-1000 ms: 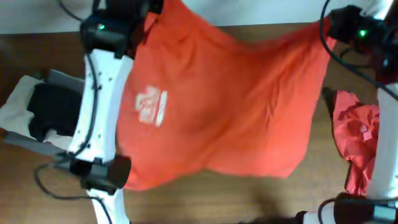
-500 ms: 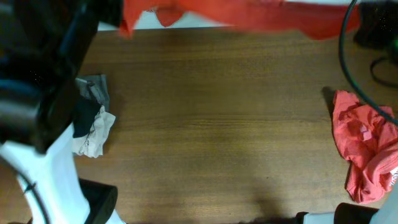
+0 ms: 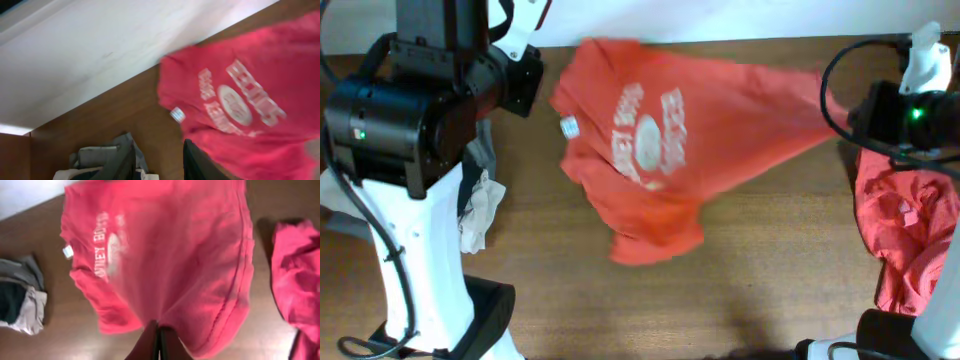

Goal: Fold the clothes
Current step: 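Lift the shirt with both grippers and shake it out flat, then release the shirt and raise both grippers away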

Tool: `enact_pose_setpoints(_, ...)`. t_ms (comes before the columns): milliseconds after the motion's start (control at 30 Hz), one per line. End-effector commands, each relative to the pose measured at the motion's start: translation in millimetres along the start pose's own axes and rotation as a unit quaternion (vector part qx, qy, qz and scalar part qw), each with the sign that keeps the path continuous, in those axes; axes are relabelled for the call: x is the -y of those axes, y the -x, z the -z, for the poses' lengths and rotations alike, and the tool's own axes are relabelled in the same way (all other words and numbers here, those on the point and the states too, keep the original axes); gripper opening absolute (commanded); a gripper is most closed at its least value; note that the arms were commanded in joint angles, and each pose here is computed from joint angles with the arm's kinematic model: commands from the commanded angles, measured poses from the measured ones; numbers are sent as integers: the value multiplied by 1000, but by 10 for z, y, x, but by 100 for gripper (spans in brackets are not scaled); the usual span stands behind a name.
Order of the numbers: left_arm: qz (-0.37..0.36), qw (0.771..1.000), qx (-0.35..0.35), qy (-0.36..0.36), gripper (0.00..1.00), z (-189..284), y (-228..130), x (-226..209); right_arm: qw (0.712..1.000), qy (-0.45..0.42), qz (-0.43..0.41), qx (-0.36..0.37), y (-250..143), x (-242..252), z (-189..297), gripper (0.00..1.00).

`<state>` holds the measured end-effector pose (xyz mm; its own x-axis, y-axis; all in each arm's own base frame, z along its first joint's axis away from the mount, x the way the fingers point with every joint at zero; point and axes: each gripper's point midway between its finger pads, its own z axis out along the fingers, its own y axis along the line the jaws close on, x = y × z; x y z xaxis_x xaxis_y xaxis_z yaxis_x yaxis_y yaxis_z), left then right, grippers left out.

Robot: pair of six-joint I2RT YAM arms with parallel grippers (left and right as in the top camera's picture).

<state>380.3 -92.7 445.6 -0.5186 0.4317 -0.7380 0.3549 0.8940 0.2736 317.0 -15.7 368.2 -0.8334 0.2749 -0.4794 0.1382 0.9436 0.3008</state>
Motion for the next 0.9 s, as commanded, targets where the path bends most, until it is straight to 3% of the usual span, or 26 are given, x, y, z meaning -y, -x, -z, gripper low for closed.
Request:
enact_pose_setpoints(0, 0, 1000, 15, 1, 31, 140, 20, -23, 999, -32, 15, 21, -45, 58, 165, 12)
enact_pose_setpoints(133, 7, 1000, 12, 0, 36, 139, 7, -18, 999, -38, 17, 26, -50, 70, 197, 53)
enact_pose_setpoints(433, 15, 998, 10, -55, 38, 129, -13, 180, 997, -75, 15, 32, -1, 208, 186, 66)
enact_pose_setpoints(533, 33, 997, -8, -74, 37, 42, -73, 255, 997, -75, -4, 25, 15, 221, 126, 66)
enact_pose_setpoints(633, 35, 988, -44, -143, 29, -105, -203, 524, 997, -74, -8, 6, 30, 247, -1, 65)
enact_pose_setpoints(800, 40, 966, -146, -207, 25, -553, -610, 931, 996, -74, -31, -30, 62, 304, -264, 56)
enact_pose_setpoints(867, 46, 961, -177, -207, 17, -762, -763, 1001, 996, -66, -33, -40, 78, 298, -353, 32)
